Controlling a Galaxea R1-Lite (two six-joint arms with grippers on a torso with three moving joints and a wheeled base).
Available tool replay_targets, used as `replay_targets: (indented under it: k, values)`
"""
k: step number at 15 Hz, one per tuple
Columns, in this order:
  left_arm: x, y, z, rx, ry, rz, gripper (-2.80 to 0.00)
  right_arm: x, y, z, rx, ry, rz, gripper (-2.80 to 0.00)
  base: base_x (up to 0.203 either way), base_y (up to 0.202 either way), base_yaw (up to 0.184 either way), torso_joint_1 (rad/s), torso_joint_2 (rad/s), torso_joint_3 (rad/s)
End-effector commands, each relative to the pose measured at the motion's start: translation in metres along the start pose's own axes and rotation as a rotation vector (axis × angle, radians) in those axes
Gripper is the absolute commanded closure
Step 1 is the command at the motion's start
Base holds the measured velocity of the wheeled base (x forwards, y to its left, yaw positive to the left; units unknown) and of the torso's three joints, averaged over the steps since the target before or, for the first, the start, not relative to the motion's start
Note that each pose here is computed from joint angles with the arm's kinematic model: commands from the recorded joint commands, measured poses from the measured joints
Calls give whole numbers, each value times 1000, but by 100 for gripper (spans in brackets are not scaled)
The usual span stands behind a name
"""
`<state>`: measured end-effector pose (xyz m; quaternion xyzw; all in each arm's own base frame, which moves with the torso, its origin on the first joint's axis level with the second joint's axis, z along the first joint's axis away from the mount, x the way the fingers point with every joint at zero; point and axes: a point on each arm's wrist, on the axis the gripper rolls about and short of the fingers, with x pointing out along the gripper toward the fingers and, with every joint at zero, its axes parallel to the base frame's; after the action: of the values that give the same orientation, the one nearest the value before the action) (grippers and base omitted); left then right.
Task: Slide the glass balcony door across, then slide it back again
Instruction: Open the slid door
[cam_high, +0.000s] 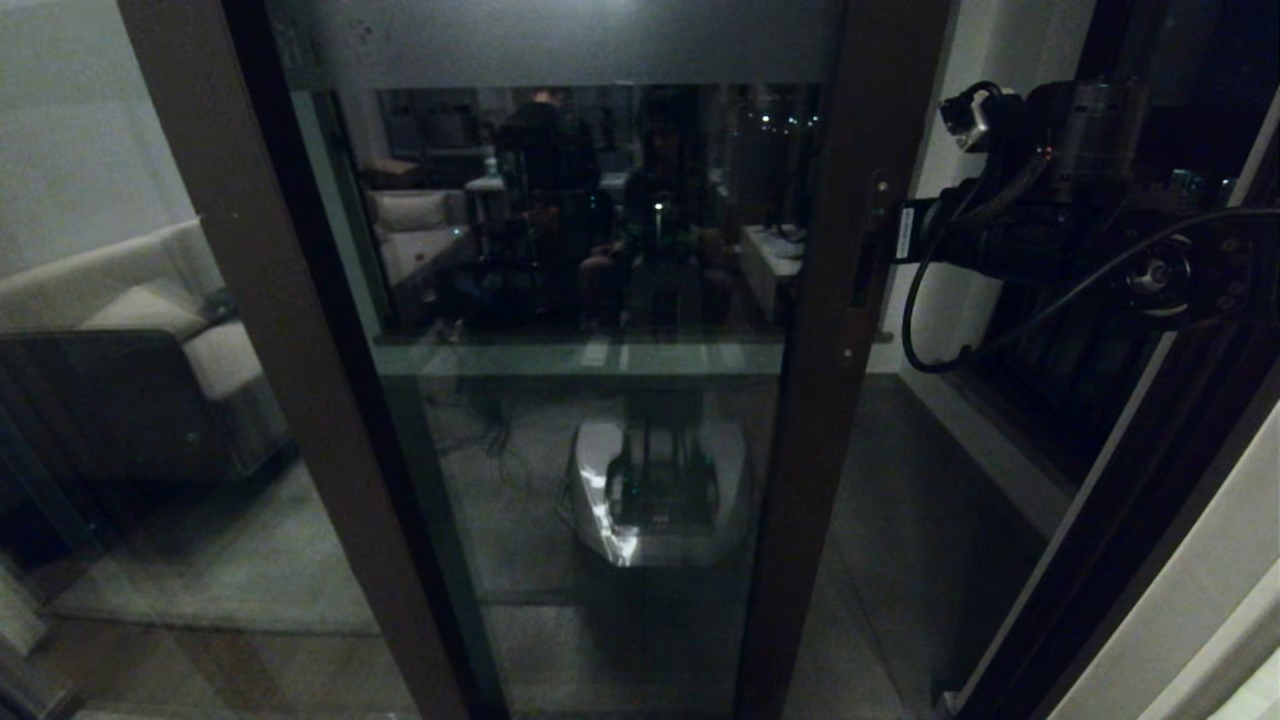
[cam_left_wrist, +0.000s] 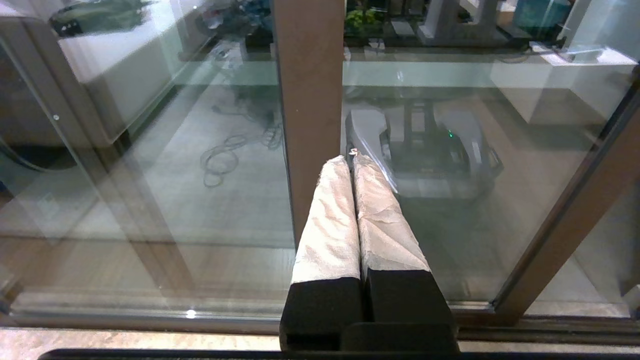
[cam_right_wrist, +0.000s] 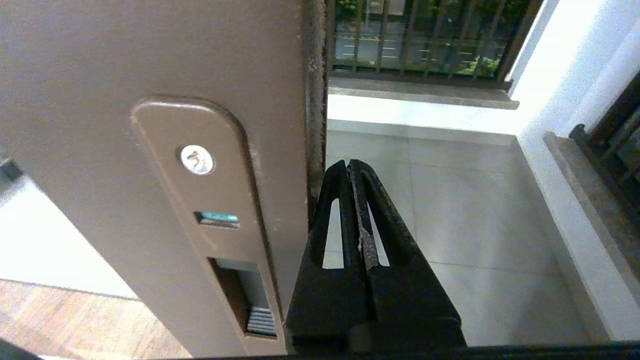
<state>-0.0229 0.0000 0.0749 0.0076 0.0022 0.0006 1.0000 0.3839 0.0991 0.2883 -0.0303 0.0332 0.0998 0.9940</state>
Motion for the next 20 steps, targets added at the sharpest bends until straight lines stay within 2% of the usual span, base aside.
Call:
replay_targets:
  k: [1,7,20]
  values:
    - [0,0,0,0,2,0,0,0,2,0,-1,-2,10,0,0,0,0,0,0,0]
    - [0,0,0,0,2,0,0,0,10,0,-3,-2,28,0,0,0,0,0,0,0]
    - [0,0,0,0,2,0,0,15,59,-8,-12,3,78,0,0,0,0,0,0,0]
